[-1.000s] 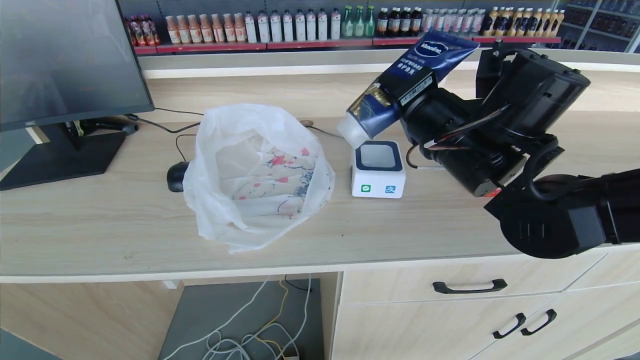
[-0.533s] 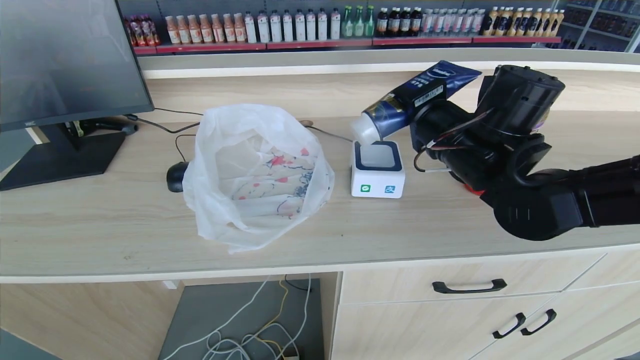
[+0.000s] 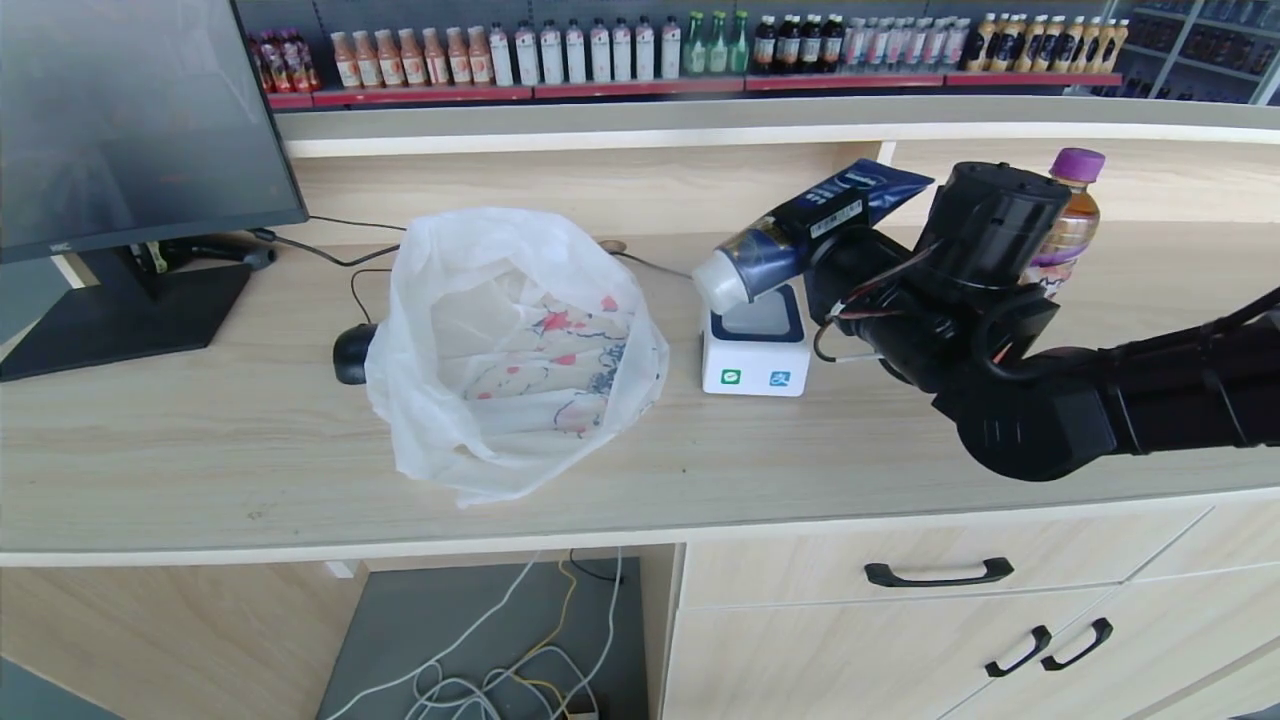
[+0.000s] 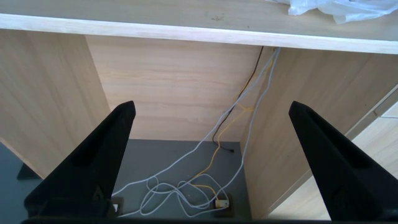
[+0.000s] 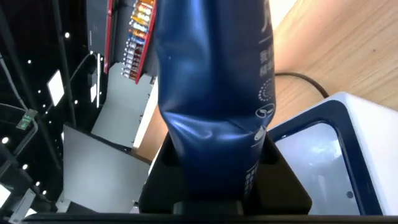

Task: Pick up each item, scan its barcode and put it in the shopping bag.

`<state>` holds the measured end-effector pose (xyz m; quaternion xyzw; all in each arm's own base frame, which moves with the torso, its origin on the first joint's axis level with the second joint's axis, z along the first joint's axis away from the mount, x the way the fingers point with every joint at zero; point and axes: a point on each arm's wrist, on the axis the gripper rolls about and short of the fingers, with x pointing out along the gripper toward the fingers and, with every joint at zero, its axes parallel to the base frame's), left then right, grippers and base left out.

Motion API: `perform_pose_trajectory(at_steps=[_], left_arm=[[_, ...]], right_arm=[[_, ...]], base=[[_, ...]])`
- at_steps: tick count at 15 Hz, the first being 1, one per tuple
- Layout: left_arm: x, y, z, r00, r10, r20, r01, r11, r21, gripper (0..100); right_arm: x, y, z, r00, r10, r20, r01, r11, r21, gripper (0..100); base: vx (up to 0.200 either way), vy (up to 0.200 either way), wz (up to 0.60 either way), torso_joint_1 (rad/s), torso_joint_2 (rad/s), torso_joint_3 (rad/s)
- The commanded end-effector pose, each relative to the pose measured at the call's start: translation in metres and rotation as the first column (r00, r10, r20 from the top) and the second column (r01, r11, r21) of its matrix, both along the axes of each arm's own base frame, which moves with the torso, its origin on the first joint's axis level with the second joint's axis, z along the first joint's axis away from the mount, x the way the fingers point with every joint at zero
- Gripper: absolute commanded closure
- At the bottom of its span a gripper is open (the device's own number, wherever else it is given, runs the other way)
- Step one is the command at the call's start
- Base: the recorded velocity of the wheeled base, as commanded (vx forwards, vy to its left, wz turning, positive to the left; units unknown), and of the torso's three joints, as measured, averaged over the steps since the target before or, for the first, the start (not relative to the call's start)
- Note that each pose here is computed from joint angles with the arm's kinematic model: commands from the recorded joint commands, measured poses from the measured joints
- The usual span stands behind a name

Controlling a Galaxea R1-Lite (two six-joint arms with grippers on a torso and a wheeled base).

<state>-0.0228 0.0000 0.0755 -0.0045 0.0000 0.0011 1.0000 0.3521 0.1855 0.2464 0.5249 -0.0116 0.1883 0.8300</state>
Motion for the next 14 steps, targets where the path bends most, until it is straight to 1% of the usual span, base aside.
perform_pose_trajectory(at_steps=[1,2,3,4,7,9,14], left_arm=[[0.0,0.0,0.0,1.0,0.001,0.0,-0.001,1.0,0.0,0],[0.0,0.0,0.0,1.0,0.001,0.0,-0.001,1.0,0.0,0],[0.0,0.0,0.0,1.0,0.001,0.0,-0.001,1.0,0.0,0],[0.0,0.0,0.0,1.0,0.001,0.0,-0.001,1.0,0.0,0],[0.0,0.0,0.0,1.0,-0.001,0.0,0.001,1.0,0.0,0],[0.0,0.0,0.0,1.0,0.001,0.0,-0.001,1.0,0.0,0],[0.0,0.0,0.0,1.0,-0.001,0.0,0.001,1.0,0.0,0]], right_arm=[[0.0,0.001,-0.003,1.0,0.003,-0.016,-0.003,1.0,-0.003,100],[0.0,0.001,-0.004,1.0,0.005,-0.024,-0.005,1.0,0.005,100],[0.0,0.001,-0.005,0.999,0.014,-0.04,-0.013,0.999,0.041,100],[0.0,0.001,-0.004,0.999,0.015,-0.04,-0.014,0.999,0.046,100],[-0.002,0.004,-0.004,0.999,0.025,-0.039,-0.023,0.999,0.048,100],[-0.007,0.012,-0.003,0.998,0.05,-0.038,-0.048,0.998,0.05,100],[-0.002,0.018,-0.011,0.997,0.065,-0.052,-0.063,0.997,0.041,100]], base=[[0.0,0.0,0.0,0.0,0.0,0.0],[0.0,0.0,0.0,0.0,0.0,0.0],[0.0,0.0,0.0,0.0,0.0,0.0],[0.0,0.0,0.0,0.0,0.0,0.0],[0.0,0.0,0.0,0.0,0.0,0.0],[0.0,0.0,0.0,0.0,0.0,0.0],[0.0,0.0,0.0,0.0,0.0,0.0]])
